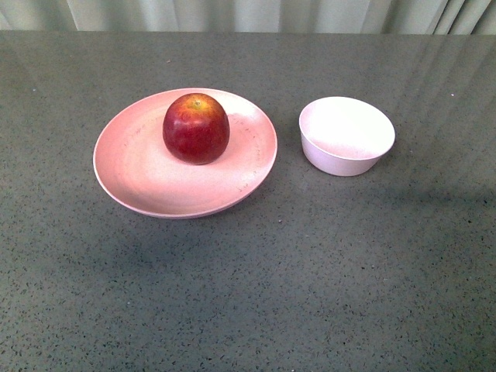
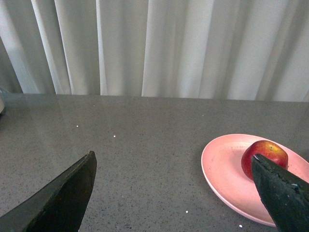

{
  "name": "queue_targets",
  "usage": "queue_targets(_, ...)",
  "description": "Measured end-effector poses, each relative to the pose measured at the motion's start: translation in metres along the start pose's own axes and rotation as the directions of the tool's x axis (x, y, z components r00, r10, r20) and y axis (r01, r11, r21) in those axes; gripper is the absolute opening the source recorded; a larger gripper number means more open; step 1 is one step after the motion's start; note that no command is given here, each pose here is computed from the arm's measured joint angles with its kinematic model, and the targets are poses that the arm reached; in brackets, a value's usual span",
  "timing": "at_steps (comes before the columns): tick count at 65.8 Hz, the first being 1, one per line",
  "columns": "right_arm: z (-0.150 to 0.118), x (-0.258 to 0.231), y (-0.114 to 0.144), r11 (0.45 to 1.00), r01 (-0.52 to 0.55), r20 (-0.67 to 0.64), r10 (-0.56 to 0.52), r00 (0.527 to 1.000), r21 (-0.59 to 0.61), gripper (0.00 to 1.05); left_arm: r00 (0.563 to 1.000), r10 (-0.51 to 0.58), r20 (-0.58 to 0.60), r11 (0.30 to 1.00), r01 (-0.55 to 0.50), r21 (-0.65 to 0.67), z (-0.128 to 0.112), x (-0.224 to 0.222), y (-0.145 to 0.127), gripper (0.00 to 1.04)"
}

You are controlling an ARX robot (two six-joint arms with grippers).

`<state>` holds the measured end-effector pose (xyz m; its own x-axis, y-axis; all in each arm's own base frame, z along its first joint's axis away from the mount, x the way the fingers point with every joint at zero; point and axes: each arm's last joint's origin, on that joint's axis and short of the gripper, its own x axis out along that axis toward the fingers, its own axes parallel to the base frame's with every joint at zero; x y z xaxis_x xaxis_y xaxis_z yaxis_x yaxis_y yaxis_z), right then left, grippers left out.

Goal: Move apple from plate to bowl

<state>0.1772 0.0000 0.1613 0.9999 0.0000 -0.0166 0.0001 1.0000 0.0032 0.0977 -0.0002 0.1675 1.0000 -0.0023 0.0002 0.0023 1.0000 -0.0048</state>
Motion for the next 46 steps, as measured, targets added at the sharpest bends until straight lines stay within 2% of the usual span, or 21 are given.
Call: queue_targets(46,0.01,-0.045,0.0,1.0,0.0,0.031,0.0,1.0,0.0,0.02,1.0,0.0,0.0,1.0,0.0,0.0,0.0,0.0,0.0,0.96)
